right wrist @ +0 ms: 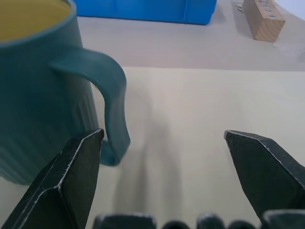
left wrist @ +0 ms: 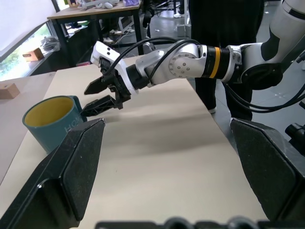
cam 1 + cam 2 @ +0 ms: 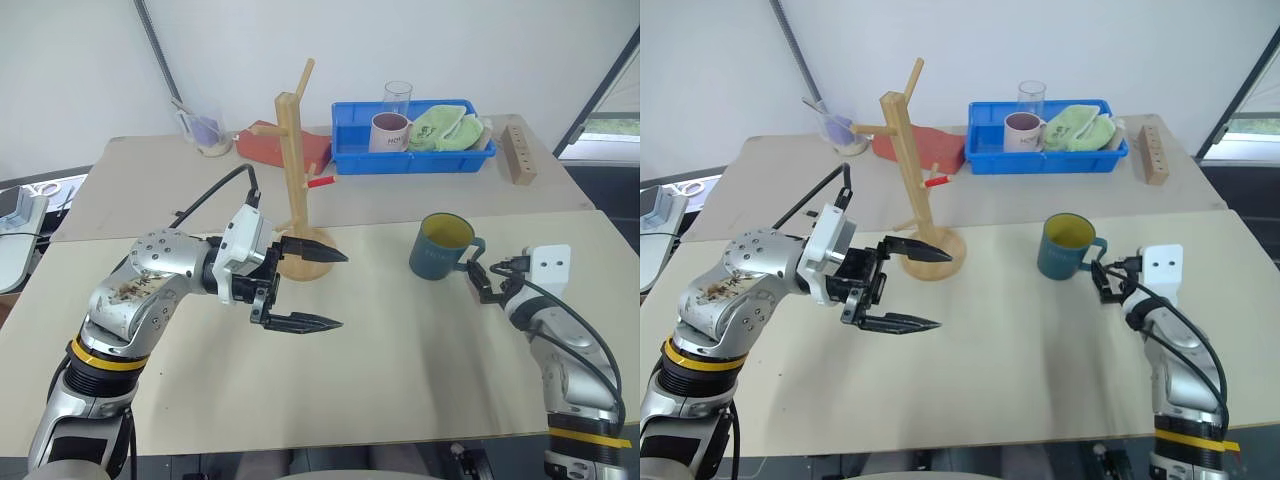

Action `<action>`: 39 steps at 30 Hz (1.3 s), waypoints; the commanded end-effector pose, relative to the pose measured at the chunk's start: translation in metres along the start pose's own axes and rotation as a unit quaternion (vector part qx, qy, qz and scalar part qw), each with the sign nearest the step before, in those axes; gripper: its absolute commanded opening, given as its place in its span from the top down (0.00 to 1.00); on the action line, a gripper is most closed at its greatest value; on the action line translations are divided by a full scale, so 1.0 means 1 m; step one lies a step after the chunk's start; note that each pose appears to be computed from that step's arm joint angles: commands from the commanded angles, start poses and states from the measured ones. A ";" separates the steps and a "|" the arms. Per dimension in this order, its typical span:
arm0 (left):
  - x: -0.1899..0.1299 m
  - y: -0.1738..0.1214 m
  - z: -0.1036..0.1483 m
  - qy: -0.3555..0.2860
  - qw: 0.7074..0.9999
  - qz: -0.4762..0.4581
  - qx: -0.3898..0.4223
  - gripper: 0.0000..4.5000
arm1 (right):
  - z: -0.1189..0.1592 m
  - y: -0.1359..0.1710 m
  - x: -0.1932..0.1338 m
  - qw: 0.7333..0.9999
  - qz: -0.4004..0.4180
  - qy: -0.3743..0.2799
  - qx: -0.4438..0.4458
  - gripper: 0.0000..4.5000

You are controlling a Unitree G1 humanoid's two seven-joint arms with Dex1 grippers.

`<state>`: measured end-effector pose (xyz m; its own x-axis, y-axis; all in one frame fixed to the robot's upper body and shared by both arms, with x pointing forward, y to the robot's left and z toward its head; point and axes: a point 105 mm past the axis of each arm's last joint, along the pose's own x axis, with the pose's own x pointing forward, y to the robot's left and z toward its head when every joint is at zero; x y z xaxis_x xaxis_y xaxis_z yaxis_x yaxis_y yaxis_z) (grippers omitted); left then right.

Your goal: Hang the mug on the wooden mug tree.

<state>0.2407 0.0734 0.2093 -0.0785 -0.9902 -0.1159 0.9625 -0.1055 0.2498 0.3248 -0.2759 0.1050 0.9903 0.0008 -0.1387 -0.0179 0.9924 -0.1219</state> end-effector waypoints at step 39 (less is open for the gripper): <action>-0.077 0.015 0.002 0.004 0.972 0.230 -0.055 0.00 | 0.131 0.106 -0.006 0.801 0.315 -0.139 -0.490 0.99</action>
<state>0.2619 0.1428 0.2107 0.3488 -0.9356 -0.0539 0.9301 0.3385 0.1426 0.3390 -0.1720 0.2031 0.7702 0.5724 -0.2814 -0.5254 0.3192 -0.7887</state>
